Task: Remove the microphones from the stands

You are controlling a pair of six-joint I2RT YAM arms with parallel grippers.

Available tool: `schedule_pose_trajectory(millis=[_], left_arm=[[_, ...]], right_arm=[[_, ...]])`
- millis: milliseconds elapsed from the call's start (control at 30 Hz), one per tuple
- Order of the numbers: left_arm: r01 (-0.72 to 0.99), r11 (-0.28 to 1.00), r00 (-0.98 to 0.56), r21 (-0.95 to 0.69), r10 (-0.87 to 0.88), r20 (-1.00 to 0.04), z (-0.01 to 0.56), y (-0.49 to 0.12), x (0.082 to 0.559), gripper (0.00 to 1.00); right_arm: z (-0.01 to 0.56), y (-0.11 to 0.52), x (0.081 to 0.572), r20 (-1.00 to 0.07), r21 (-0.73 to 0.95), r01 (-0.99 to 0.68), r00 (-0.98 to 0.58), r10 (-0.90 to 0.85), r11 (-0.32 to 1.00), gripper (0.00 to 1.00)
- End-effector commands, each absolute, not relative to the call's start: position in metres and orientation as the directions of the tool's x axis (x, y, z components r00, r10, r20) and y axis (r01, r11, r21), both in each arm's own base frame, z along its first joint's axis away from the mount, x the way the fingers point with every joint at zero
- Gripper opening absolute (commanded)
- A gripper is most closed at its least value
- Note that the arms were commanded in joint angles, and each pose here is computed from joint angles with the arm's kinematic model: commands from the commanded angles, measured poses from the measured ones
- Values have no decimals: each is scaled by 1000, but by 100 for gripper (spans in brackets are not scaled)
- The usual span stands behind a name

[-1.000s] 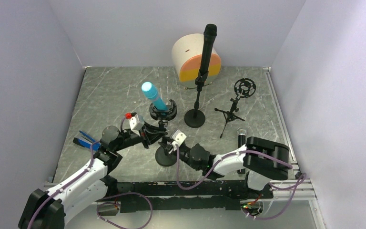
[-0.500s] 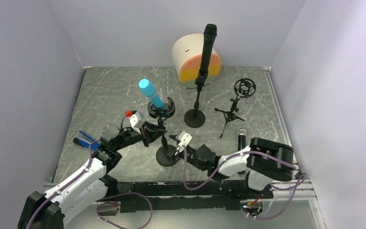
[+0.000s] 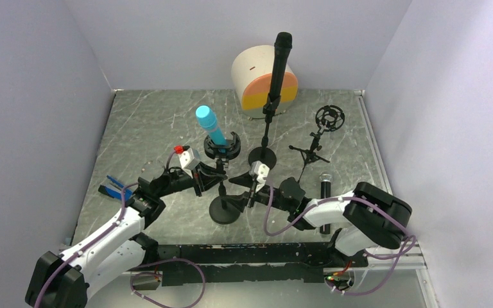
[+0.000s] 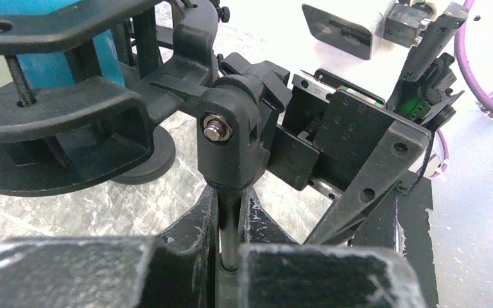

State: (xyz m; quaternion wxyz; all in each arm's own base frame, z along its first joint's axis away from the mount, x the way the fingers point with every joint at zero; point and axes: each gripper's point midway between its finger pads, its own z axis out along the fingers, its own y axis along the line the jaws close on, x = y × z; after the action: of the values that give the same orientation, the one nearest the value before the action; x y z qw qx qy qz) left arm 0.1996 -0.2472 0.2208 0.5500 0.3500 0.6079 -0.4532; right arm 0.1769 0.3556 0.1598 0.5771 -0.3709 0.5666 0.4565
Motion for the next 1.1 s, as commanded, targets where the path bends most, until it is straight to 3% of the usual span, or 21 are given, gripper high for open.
schedule_pose_trajectory(millis=[0, 167, 400, 467, 700, 767, 967, 1067], left_arm=[[933, 336, -111, -132, -81, -991, 236, -248, 200, 3], [935, 329, -118, -135, -71, -990, 235, -248, 199, 3], [935, 324, -126, -145, -80, -989, 234, -248, 197, 2], [931, 330, -131, -154, -91, -987, 235, -248, 198, 3], [928, 353, -90, -115, -87, -992, 238, -244, 199, 3], [913, 392, -89, -114, -81, -993, 238, -240, 204, 3], [867, 488, -59, -103, -106, -993, 244, -231, 214, 3], [852, 516, -44, -91, -104, -994, 247, -232, 216, 2]], right_arm=[[175, 376, 171, -995, 30, -979, -10, 100, 199, 65], [174, 381, 179, -995, 12, -975, 11, 103, 221, 53], [161, 381, 175, -997, 23, -981, -9, 72, 191, 52], [161, 381, 176, -996, 28, -980, -12, 83, 199, 48], [154, 383, 182, -997, 35, -970, -19, 69, 240, 7], [156, 379, 184, -996, 26, -958, -2, 85, 285, 0], [165, 378, 191, -990, -96, -795, 141, 29, 599, 0], [172, 370, 196, -987, -62, -660, 150, 50, 749, 0]])
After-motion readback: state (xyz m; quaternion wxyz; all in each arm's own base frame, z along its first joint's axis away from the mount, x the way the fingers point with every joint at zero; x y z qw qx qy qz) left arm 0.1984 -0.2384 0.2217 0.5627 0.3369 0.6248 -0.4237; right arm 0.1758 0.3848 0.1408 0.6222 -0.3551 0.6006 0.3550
